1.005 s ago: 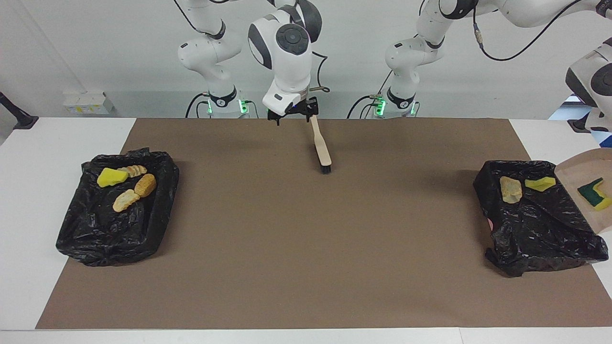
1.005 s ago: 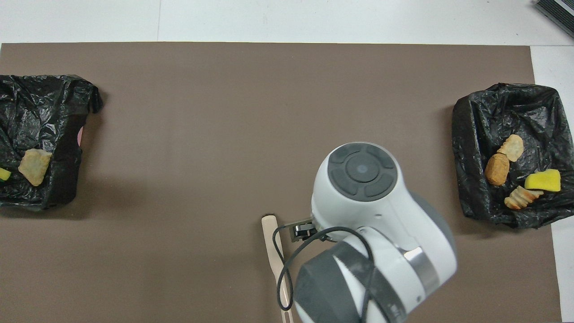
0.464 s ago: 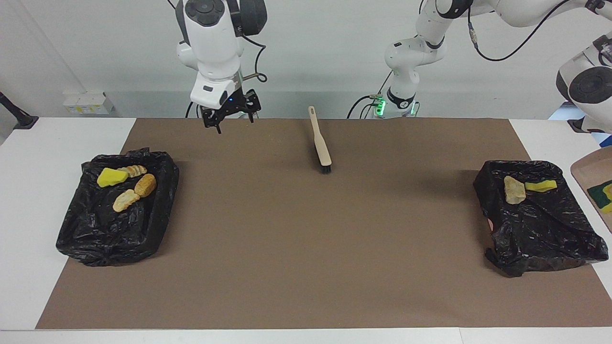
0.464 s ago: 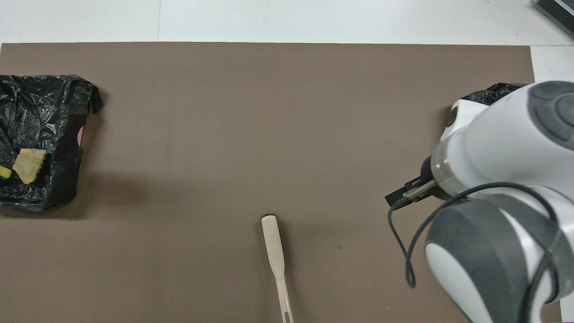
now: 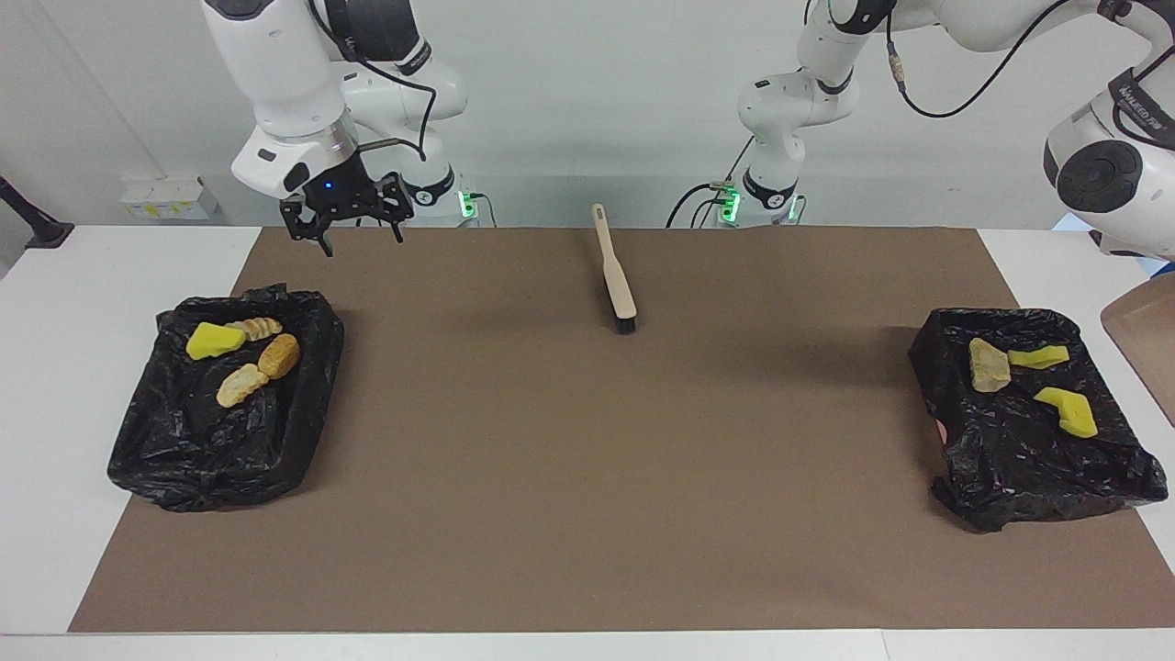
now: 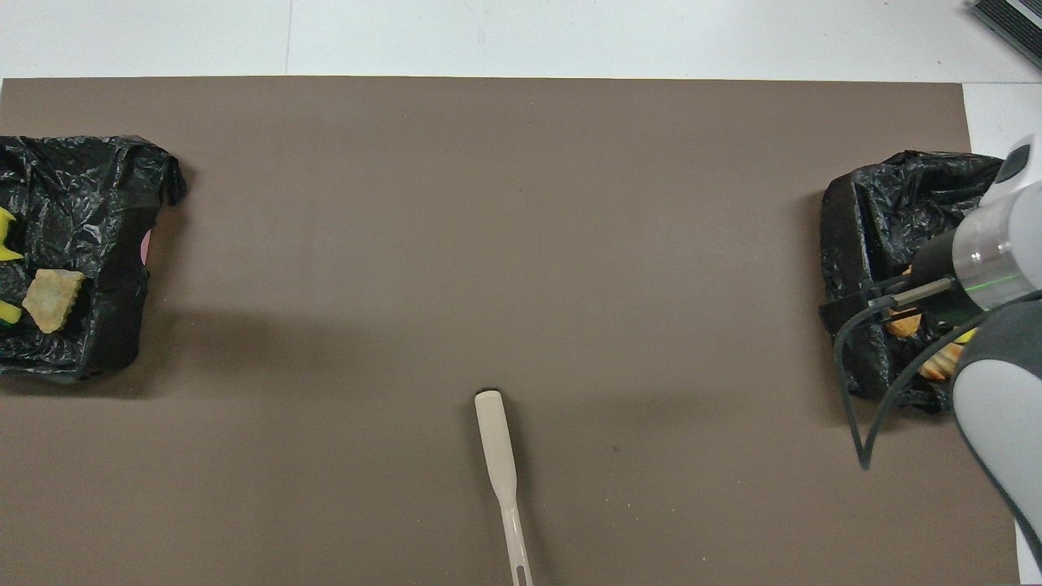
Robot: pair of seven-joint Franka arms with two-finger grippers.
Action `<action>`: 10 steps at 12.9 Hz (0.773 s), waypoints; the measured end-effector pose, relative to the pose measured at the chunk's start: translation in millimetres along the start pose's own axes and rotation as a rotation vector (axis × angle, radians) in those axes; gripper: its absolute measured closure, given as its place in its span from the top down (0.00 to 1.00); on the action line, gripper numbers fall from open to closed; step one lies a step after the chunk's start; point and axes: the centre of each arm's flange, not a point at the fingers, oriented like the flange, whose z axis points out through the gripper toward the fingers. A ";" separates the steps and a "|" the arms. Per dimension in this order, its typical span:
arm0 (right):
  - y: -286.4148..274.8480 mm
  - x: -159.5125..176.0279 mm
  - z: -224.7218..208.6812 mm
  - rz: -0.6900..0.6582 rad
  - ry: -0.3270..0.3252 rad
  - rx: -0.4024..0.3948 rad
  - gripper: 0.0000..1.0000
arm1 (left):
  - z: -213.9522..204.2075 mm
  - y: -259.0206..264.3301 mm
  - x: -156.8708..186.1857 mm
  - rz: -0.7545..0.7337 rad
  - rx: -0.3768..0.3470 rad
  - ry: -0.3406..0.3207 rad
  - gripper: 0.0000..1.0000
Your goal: Sweep and dump trash in bin
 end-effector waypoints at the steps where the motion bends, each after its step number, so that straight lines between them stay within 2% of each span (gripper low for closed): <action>1: 15.1 -2.4 0.1 0.028 0.000 0.001 1.00 | -4.7 -0.7 1.9 -0.007 -0.005 -0.003 0.31; 4: 64.5 -11.7 -2.9 0.121 0.013 -0.002 1.00 | -12.5 -2.4 5.4 -0.040 -0.008 -0.002 0.31; 6: 69.7 -12.8 -14.6 0.143 0.035 -0.011 1.00 | -15.7 -3.3 8.3 -0.050 -0.007 0.018 0.31; 10: 50.7 -9.7 -24.3 0.217 0.040 -0.012 1.00 | -48.7 -5.6 37.8 -0.090 -0.062 0.187 0.31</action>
